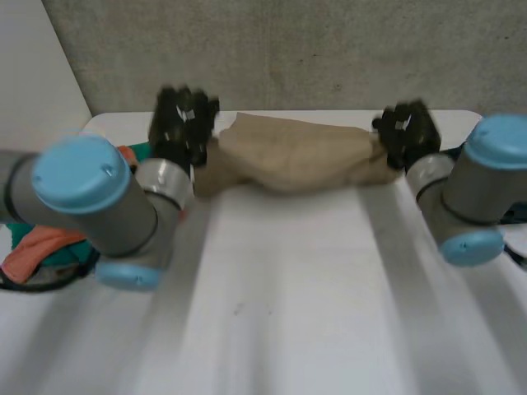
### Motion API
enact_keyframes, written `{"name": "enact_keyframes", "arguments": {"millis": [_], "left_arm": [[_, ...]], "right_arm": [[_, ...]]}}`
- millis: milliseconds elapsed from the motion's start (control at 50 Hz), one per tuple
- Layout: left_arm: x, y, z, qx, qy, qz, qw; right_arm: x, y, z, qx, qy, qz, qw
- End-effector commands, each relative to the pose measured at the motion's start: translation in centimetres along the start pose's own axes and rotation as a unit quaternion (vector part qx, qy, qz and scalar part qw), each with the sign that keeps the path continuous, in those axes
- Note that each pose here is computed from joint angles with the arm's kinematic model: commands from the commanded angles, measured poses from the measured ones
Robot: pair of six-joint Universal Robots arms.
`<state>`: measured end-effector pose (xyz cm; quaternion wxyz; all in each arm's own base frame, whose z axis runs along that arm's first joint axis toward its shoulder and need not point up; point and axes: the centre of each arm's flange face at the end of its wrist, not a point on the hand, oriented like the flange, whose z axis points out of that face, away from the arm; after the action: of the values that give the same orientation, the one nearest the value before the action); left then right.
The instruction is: Fold the laundry.
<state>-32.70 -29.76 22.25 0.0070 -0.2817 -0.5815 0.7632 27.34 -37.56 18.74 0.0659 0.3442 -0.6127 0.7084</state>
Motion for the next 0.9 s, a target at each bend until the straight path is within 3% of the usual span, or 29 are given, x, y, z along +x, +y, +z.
{"name": "enact_keyframes", "arguments": {"millis": [20,200,260,300,340,420,520,700,820,900], "left_arm": [[1.7,0.4,-4.8,-0.108,0.073,0.012,0.991],[-1.4,-4.1,-12.2,-0.222,0.117,0.039,0.967],[-1.3,-5.6,-16.9,-0.279,0.179,0.058,0.942],[-1.1,-6.5,-20.8,-0.324,0.235,0.074,0.913],[-0.7,-6.7,-22.0,-0.330,0.255,0.081,0.905],[0.2,-6.5,-20.9,-0.297,0.246,0.078,0.919],[2.2,-4.9,-17.7,-0.272,0.233,0.072,0.931],[3.3,-4.3,-12.1,-0.230,0.201,0.064,0.950],[3.7,-2.9,-6.6,-0.164,0.160,0.099,0.968],[5.4,-0.9,-4.0,-0.116,0.188,0.125,0.967]], "right_arm": [[-1.5,1.6,-2.9,-0.061,-0.041,-0.042,0.996],[1.7,-3.8,-10.6,-0.139,-0.113,-0.086,0.980],[1.9,-4.8,-14.5,-0.191,-0.166,-0.110,0.961],[1.9,-4.9,-17.6,-0.220,-0.209,-0.150,0.941],[2.3,-4.2,-19.1,-0.236,-0.225,-0.186,0.927],[3.0,-2.4,-19.3,-0.253,-0.217,-0.211,0.919],[3.1,-1.5,-18.0,-0.243,-0.184,-0.189,0.934],[1.2,1.4,-16.3,-0.254,-0.184,-0.143,0.939],[0.6,1.5,-16.5,-0.243,-0.185,-0.146,0.941],[0.3,1.5,-16.5,-0.231,-0.186,-0.144,0.944]]}}
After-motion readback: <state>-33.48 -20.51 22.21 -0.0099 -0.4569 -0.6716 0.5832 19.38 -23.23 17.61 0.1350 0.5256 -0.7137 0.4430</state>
